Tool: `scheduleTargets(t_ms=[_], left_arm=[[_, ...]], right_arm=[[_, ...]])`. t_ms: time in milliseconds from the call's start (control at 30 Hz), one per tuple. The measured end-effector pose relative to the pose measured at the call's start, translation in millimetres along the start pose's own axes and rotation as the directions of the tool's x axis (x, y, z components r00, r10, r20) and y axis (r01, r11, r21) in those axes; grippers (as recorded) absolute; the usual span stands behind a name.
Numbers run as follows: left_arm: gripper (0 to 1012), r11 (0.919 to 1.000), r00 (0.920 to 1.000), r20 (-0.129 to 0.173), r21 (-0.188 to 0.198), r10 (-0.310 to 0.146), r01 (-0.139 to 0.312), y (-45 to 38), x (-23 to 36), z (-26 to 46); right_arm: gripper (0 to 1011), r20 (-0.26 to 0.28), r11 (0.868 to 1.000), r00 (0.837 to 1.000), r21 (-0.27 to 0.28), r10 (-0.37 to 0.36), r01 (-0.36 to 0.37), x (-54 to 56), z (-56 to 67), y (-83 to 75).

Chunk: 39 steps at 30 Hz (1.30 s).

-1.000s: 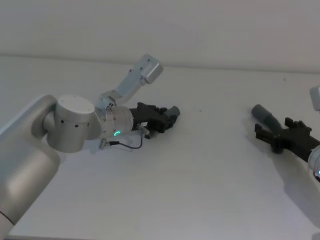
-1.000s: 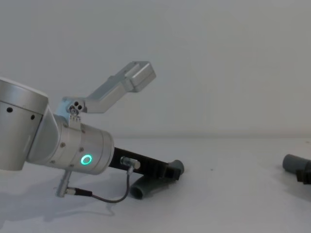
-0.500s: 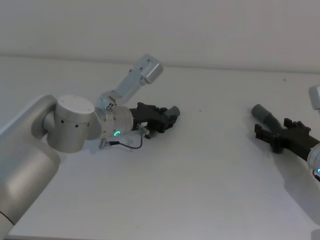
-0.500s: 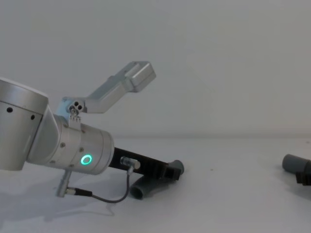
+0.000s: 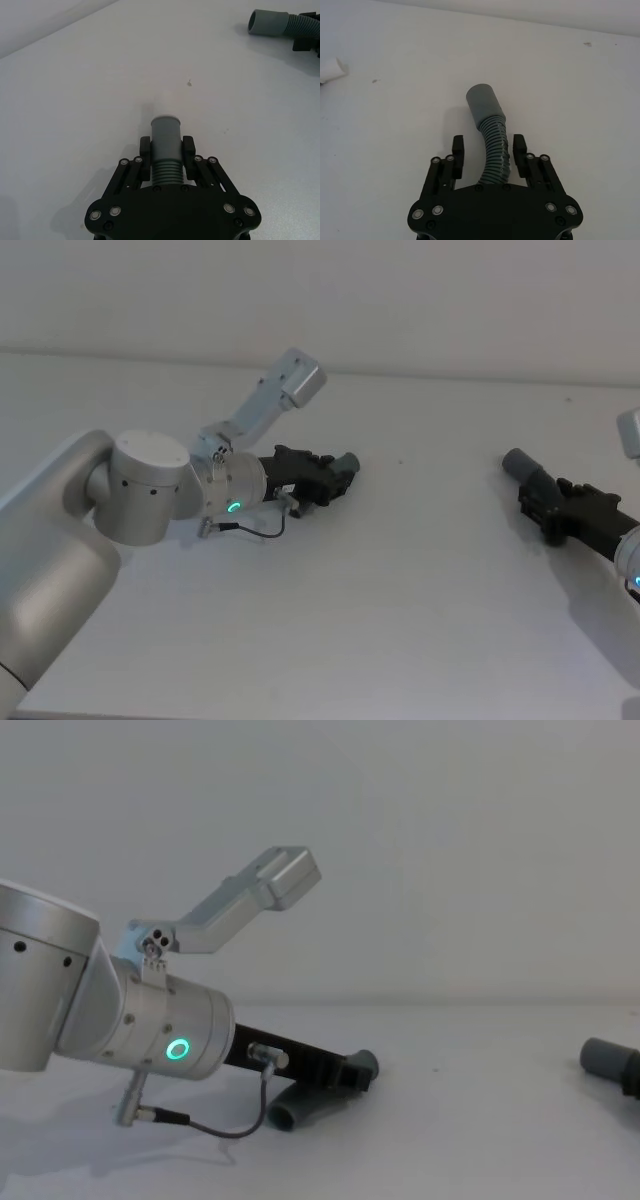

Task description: Use both hands to pick up one end of the pipe from the table, align the ends, and insert them.

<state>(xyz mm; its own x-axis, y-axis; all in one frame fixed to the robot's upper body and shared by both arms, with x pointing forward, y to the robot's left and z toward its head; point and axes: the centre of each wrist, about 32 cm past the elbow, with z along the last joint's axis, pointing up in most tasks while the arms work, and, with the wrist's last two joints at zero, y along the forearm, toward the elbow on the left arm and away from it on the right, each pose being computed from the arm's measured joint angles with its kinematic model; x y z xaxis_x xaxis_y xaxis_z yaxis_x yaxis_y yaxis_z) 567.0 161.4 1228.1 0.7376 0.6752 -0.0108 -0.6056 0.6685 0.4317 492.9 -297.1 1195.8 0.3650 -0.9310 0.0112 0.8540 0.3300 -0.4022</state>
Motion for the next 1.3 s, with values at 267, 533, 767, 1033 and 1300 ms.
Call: scheduleTargets(t_ms=[267, 533, 767, 1033, 1300], left_arm=[[368, 1.0, 1.0, 0.0, 0.0, 0.0, 0.0, 0.0, 0.0, 0.0], [368, 1.0, 1.0, 0.0, 0.0, 0.0, 0.0, 0.0, 0.0, 0.0], [368, 1.0, 1.0, 0.0, 0.0, 0.0, 0.0, 0.0, 0.0, 0.0], [368, 1.0, 1.0, 0.002, -0.001, 0.003, -0.003, -0.1, -0.2, 0.1], [368, 0.9995, 0.9995, 0.024, -0.023, 0.023, -0.022, 1.0, -0.9, 1.9]], right_arm=[[390, 0.0, 1.0, 1.0, -0.002, 0.0, 0.0, 0.2, -0.1, 0.3], [188, -0.001, 1.0, 1.0, -0.003, 0.001, -0.001, 0.1, 0.0, 0.5], [170, -0.001, 1.0, 1.0, -0.003, 0.001, -0.001, 0.2, 0.0, 0.7], [166, -0.002, 1.0, 1.0, -0.001, 0.005, -0.005, 0.2, -0.4, 0.4], [166, 0.008, 0.998, 0.999, 0.039, 0.051, -0.051, 1.7, -1.0, -3.0]])
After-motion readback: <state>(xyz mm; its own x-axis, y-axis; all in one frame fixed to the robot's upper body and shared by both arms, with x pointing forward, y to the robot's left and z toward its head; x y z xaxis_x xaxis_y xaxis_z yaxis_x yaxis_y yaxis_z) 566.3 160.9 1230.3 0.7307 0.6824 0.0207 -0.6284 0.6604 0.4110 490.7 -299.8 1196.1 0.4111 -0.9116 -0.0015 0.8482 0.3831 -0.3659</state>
